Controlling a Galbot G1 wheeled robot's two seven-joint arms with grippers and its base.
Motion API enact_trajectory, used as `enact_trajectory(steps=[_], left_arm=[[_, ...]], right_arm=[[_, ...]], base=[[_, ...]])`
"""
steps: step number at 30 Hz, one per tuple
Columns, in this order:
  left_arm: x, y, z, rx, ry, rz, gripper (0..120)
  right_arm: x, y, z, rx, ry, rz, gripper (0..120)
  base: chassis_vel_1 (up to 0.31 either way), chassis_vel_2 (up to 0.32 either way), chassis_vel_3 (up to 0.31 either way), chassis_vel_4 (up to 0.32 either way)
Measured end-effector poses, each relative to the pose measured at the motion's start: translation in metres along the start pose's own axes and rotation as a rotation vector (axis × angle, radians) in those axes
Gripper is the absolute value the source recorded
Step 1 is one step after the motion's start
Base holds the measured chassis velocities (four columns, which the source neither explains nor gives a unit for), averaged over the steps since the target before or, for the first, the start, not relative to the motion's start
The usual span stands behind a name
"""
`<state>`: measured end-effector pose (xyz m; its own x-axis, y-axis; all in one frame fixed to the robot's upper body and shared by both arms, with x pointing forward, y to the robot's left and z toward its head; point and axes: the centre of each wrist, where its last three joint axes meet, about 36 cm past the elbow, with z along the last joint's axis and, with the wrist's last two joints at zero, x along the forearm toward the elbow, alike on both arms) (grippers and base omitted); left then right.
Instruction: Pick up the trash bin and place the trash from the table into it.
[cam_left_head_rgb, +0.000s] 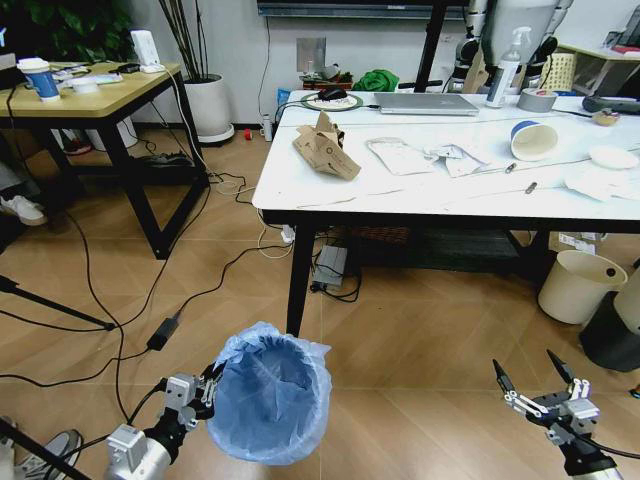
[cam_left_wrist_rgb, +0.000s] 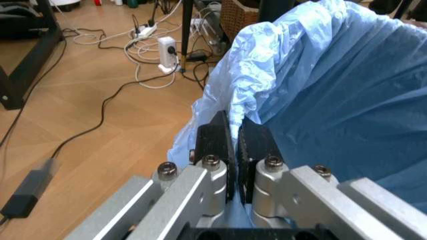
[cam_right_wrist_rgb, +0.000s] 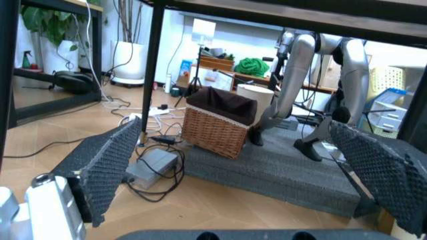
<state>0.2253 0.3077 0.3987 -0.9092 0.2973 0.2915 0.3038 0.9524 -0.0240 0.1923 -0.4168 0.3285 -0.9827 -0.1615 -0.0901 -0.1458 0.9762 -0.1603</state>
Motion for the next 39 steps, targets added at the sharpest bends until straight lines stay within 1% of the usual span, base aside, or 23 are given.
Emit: enact_trajectory(steps=[5, 10, 14, 16, 19, 21, 32, 33, 37, 39], left_arm=[[0.000, -0.002, 0.000, 0.012, 0.000, 0.000, 0], [0.001, -0.005, 0.008, 0.029, 0.018, -0.001, 0], [0.002, -0.006, 0.013, 0.037, 0.030, 0.001, 0], [0.002, -0.006, 0.013, 0.039, 0.031, 0.002, 0], [0.002, -0.006, 0.010, 0.039, 0.029, 0.005, 0], [0.002, -0.007, 0.009, 0.040, 0.029, 0.006, 0], [0.004, -0.008, 0.009, 0.052, 0.031, 0.000, 0], [0.004, -0.009, 0.007, 0.065, 0.033, -0.004, 0], [0.008, -0.020, -0.002, 0.169, 0.057, -0.011, 0], [0.008, -0.022, -0.004, 0.185, 0.061, -0.015, 0]], right_arm=[[-0.001, 0.004, 0.006, -0.003, 0.003, 0.020, 100], [-0.001, 0.007, 0.008, -0.001, -0.001, 0.039, 100], [-0.003, 0.003, 0.008, 0.007, -0.008, 0.066, 100], [-0.003, 0.002, 0.010, 0.004, -0.002, 0.085, 100], [-0.003, 0.003, 0.015, -0.018, 0.026, 0.155, 100], [-0.002, 0.005, 0.018, -0.030, 0.036, 0.179, 100], [-0.004, 0.014, 0.020, -0.005, 0.043, 0.155, 100], [-0.004, 0.014, 0.020, -0.003, 0.043, 0.153, 100], [-0.002, 0.015, 0.022, 0.002, 0.049, 0.146, 100], [-0.002, 0.016, 0.022, 0.003, 0.049, 0.144, 100]], base=[[0.000, 0.000, 0.000, 0.000], [0.000, 0.000, 0.000, 0.000], [0.000, 0.000, 0.000, 0.000], [0.000, 0.000, 0.000, 0.000], [0.000, 0.000, 0.000, 0.000], [0.000, 0.000, 0.000, 0.000], [0.000, 0.000, 0.000, 0.000], [0.000, 0.000, 0.000, 0.000], [0.000, 0.000, 0.000, 0.000], [0.000, 0.000, 0.000, 0.000]])
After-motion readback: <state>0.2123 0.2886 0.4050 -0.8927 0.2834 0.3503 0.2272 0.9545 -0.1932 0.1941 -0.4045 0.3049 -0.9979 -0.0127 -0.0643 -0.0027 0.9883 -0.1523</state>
